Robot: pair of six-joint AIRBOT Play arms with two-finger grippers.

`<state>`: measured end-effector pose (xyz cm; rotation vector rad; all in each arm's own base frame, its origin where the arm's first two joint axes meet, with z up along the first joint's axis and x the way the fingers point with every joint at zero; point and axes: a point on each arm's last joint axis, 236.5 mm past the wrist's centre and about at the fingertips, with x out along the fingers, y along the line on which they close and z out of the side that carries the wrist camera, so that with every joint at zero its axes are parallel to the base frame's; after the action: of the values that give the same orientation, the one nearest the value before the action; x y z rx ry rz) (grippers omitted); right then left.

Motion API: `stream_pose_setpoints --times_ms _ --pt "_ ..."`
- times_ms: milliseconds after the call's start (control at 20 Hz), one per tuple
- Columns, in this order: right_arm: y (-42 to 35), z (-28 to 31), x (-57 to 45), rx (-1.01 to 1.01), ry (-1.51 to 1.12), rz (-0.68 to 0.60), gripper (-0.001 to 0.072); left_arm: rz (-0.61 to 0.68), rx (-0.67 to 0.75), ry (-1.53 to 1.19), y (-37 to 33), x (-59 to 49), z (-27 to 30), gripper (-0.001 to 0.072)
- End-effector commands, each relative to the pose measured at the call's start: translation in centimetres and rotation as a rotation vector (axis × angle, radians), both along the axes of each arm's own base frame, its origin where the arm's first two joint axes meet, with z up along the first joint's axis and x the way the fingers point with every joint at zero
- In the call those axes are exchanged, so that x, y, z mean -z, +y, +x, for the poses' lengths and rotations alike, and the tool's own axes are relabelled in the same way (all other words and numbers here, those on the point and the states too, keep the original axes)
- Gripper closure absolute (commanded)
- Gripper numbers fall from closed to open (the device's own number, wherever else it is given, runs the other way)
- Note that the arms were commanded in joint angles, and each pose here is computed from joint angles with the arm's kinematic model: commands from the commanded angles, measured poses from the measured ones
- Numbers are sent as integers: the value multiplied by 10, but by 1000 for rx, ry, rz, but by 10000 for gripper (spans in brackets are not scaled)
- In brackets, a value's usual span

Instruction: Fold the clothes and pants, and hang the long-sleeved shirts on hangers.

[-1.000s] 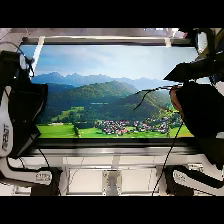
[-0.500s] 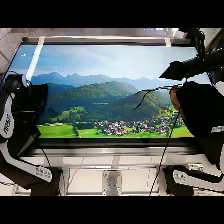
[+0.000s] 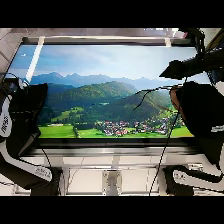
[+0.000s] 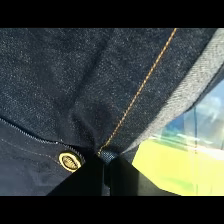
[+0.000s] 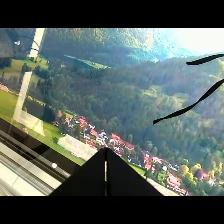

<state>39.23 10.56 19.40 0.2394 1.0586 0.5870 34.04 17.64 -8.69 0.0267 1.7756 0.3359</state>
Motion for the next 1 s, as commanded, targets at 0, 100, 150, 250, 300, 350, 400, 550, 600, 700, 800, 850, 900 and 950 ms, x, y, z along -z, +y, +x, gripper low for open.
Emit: stream_pose_setpoints --times_ms 0,100,150,250,300,350,400,550,600,700,800,850,900,950 --pt "-5 -1 2 3 -1 -25 702 -17 24 4 -16 -2 3 676" --pt "-21 0 8 23 2 -105 702 -30 82 12 -43 -8 9 677" --pt "-32 -1 11 33 8 -156 702 -59 122 -7 -69 -11 17 677" --pt "-58 -1 18 68 15 -270 702 -154 218 -68 -137 -15 35 677" --pt "-70 -1 22 71 12 -325 702 -200 279 -107 -175 -16 44 677" --pt "-79 0 24 72 9 -368 702 -240 345 -147 -214 -15 52 677" --pt "-89 2 26 78 2 -404 702 -286 423 -200 -261 -15 60 676" --pt "-112 12 23 132 -37 -435 702 -400 670 -432 -402 -24 75 677" --pt "-119 16 21 155 -51 -435 702 -431 745 -523 -444 -32 76 677" --pt "-132 22 18 196 -71 -436 702 -516 830 -722 -524 -56 74 678" --pt "-140 23 21 215 -63 -437 702 -617 805 -906 -579 -86 75 677" --pt "-144 25 22 225 -61 -436 702 -657 789 -981 -595 -100 78 677" --pt "-148 29 23 238 -69 -433 702 -685 780 -1046 -605 -113 82 676" --pt "-150 35 24 253 -82 -430 702 -697 775 -1087 -608 -122 86 673"
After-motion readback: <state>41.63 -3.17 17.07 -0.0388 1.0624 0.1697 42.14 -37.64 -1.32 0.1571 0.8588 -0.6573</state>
